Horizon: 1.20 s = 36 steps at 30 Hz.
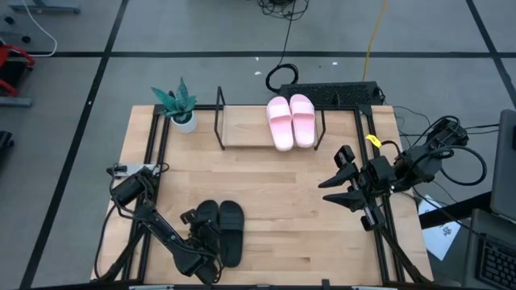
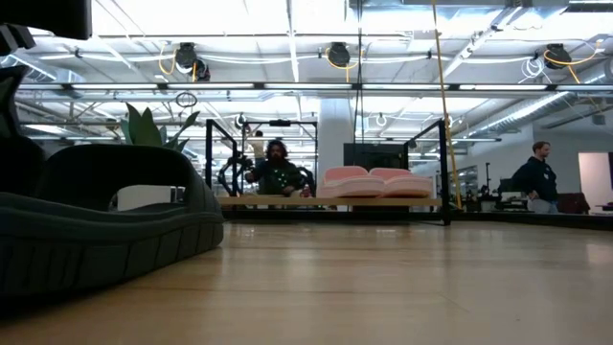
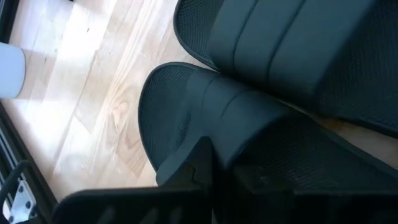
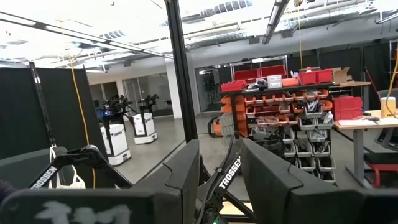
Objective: Pick and place slides into the shelf
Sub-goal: Put the left black slipper on the shelf
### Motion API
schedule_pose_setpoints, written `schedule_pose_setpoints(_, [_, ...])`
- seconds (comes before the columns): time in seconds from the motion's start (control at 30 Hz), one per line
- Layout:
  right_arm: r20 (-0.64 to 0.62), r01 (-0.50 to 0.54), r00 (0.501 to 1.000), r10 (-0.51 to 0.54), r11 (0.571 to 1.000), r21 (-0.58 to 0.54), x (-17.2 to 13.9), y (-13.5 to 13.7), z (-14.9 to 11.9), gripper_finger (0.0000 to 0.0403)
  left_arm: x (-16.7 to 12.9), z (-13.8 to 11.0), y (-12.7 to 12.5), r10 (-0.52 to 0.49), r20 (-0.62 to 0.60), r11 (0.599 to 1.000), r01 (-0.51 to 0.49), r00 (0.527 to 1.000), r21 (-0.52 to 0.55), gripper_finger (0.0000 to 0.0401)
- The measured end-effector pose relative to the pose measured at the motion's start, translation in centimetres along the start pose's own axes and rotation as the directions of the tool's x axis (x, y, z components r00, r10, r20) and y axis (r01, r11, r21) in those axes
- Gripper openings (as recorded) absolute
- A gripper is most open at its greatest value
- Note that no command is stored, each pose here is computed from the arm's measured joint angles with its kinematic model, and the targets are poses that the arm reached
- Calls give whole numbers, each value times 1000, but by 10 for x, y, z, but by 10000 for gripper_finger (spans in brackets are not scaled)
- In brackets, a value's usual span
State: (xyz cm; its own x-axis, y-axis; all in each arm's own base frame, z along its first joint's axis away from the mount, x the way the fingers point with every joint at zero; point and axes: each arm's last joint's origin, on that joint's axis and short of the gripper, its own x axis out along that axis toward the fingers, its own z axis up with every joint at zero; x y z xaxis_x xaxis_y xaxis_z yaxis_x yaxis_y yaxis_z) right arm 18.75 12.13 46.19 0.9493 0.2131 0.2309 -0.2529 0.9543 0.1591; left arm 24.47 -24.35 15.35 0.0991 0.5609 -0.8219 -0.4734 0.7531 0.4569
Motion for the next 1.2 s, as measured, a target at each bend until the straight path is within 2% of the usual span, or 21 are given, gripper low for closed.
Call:
schedule_pose_setpoints(0.13, [0,0,1000,0,1000,0,0,0,0,110,-4,1,5,23,-14,1000,-24,1000,-18,4])
schedule_pose_setpoints(0.27, [0,0,1000,0,1000,0,0,0,0,110,-23,8,18,105,-20,994,-105,994,-37,3])
schedule_pose_setpoints(0.33, [0,1,1000,-1,1000,0,0,0,0,110,-32,12,22,73,3,997,-73,997,-13,2])
schedule_pose_setpoints(0.6, [22,8,1000,-8,1000,6,1,-2,2,110,-62,35,51,-30,78,996,36,997,-83,1])
schedule_pose_setpoints(0.83, [45,5,999,-6,1000,16,0,-2,5,110,-66,54,74,-46,85,999,47,995,-5,1])
schedule_pose_setpoints(0.97, [50,5,999,-6,1000,27,-1,-2,6,110,-67,76,89,-50,111,998,46,993,41,0])
schedule_pose_setpoints(1.13, [59,3,998,-6,999,48,-4,-3,9,110,-86,121,114,-47,259,996,24,965,91,0])
schedule_pose_setpoints(1.2, [65,2,998,-5,999,50,-6,-4,11,110,-93,141,128,-17,325,995,-17,945,100,0])
